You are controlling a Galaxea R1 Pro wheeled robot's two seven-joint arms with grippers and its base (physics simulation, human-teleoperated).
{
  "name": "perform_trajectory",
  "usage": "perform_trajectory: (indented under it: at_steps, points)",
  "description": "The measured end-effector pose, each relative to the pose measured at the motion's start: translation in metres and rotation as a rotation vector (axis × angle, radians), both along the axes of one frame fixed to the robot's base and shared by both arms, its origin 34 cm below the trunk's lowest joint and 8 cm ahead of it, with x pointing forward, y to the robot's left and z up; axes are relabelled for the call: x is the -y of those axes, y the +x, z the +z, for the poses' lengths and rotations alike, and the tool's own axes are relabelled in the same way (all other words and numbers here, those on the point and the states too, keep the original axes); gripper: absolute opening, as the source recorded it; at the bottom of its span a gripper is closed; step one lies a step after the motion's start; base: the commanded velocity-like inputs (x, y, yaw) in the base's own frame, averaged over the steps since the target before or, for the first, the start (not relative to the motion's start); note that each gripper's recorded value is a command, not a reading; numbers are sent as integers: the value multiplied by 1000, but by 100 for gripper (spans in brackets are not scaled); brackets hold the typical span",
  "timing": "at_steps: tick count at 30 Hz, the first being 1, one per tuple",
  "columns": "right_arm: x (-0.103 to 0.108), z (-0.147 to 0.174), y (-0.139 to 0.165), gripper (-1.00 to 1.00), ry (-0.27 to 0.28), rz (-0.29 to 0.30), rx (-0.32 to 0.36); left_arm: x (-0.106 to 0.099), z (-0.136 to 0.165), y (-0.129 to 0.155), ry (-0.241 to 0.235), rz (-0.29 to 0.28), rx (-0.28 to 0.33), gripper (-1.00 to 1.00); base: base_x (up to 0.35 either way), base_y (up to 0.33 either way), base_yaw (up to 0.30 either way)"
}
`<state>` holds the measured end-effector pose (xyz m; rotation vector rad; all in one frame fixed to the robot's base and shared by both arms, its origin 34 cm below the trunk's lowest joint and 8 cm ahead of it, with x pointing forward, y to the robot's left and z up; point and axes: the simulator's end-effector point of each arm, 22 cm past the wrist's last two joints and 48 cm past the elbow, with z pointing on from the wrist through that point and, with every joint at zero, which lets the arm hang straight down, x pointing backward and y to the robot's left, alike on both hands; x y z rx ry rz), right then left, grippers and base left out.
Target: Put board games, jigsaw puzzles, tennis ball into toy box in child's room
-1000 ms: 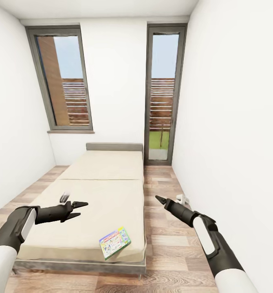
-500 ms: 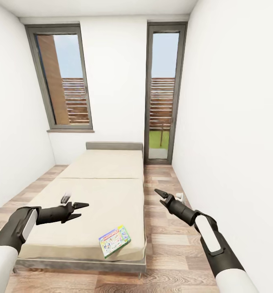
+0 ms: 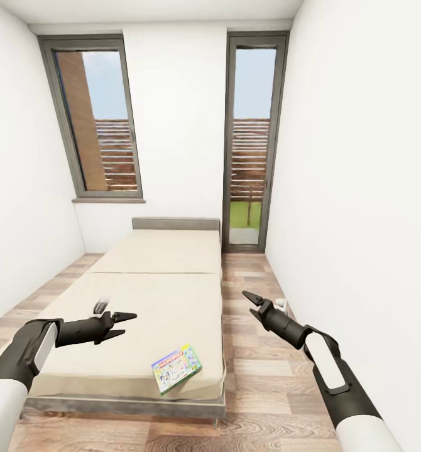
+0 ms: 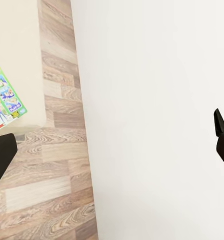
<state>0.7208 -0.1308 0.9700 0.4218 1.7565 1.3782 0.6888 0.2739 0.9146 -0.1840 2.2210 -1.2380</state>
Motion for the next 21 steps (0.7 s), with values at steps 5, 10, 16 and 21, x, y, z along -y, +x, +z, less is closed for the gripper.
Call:
perform_trajectory:
  at_steps: [5,10,16,21]
  points:
    - [2,-11,0,100,-3,-3,-8,0,-8,0,-1,-1,-1,100,0,0,0]
    - [3,-24,0,100,-5,-7,-19,0,-16,0,-1,-1,-1,100,0,0,0]
    - [3,-47,-1,100,-2,-8,-49,-1,-25,-1,-1,0,0,100,0,0,0]
    - [3,-59,-1,100,-2,-8,-57,-1,-34,-1,-1,1,0,100,0,0,0]
